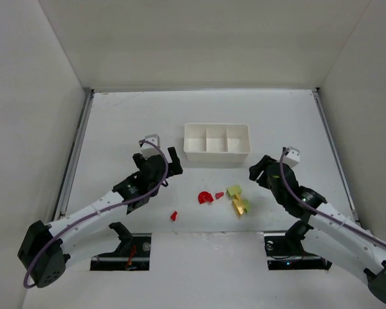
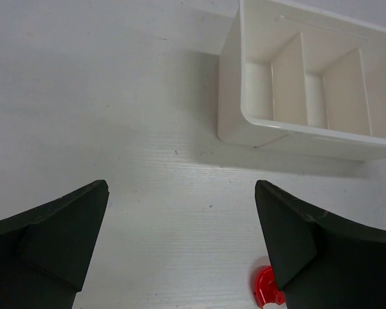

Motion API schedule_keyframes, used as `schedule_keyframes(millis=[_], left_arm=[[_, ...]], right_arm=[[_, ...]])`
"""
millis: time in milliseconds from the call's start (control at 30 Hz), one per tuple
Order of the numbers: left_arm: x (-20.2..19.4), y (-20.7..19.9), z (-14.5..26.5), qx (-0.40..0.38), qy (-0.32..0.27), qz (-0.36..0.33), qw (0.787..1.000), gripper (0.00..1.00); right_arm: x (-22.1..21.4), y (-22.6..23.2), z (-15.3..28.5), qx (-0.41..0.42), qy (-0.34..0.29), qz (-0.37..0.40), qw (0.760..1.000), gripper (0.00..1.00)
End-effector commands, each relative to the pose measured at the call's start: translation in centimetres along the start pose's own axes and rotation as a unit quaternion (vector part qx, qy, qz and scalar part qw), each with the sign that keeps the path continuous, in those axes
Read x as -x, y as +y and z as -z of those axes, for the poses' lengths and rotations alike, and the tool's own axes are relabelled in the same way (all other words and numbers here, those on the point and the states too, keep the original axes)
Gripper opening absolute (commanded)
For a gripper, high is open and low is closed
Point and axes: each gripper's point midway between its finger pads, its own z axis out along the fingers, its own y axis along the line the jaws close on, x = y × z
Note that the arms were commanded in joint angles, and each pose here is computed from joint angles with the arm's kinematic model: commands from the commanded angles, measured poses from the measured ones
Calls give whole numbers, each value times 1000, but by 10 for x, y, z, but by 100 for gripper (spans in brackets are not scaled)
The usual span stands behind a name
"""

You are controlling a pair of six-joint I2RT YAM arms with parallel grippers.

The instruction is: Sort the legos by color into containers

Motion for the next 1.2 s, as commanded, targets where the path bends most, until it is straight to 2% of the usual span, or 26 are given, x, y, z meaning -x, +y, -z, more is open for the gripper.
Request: schedule_keyframes(millis=[0, 33, 100, 133, 167, 200, 267, 333, 367, 433, 467, 500, 533, 567, 600, 667, 767, 967, 1167], left_arm=[[18, -10, 1, -25, -23, 32, 999, 100], [21, -10, 2, -30, -28, 39, 998, 100], [28, -18, 6, -54, -41, 54, 996, 100], [33, -25, 7, -73, -51, 60, 994, 100], [34, -30, 9, -86, -55, 63, 993, 100], [33, -38, 11, -106, -56, 64, 991, 100], [29, -54, 20, -143, -59, 71, 985, 100], [22, -69, 34, -172, -60, 80, 980, 100], [17, -73, 40, -176, -56, 77, 980, 100], [4, -81, 49, -175, -33, 60, 982, 100], [-3, -87, 52, -181, -21, 51, 982, 100], [-14, -97, 56, -189, -3, 30, 982, 92], [-23, -103, 57, -194, 11, 13, 981, 73], [-32, -110, 60, -202, 24, -3, 979, 48], [-43, -117, 63, -210, 44, -15, 977, 29], [-65, -129, 68, -217, 93, -36, 971, 19], [-94, -139, 69, -215, 139, -41, 966, 20], [-126, -168, 80, -253, 179, -11, 951, 38], [-136, -176, 82, -285, 189, 17, 940, 41]], right_arm=[[2, -17, 8, -33, 5, -15, 999, 66], [1, -20, 9, -40, 10, -17, 999, 66], [-6, -24, 10, -48, 27, -16, 998, 55], [-12, -24, 10, -48, 43, -15, 998, 45], [-17, -25, 10, -50, 57, -13, 997, 28], [-24, -25, 9, -52, 75, -9, 996, 18], [-38, -33, 9, -74, 112, 6, 991, 10], [-44, -40, 10, -93, 126, 19, 987, 11], [-45, -42, 11, -99, 127, 22, 987, 18], [-48, -40, 13, -98, 132, 16, 986, 42], [-51, -40, 13, -97, 135, 13, 986, 48], [-55, -41, 13, -97, 139, 13, 986, 52], [-57, -41, 13, -97, 142, 11, 985, 54], [-60, -41, 13, -96, 148, 12, 984, 55], [-60, -38, 12, -90, 152, 6, 984, 55], [-66, -29, 9, -70, 161, -3, 984, 56], [-79, -18, 5, -48, 187, -11, 981, 58], [-99, 0, 10, -12, 214, -13, 977, 62], [-118, -9, 16, -21, 233, -17, 972, 62]])
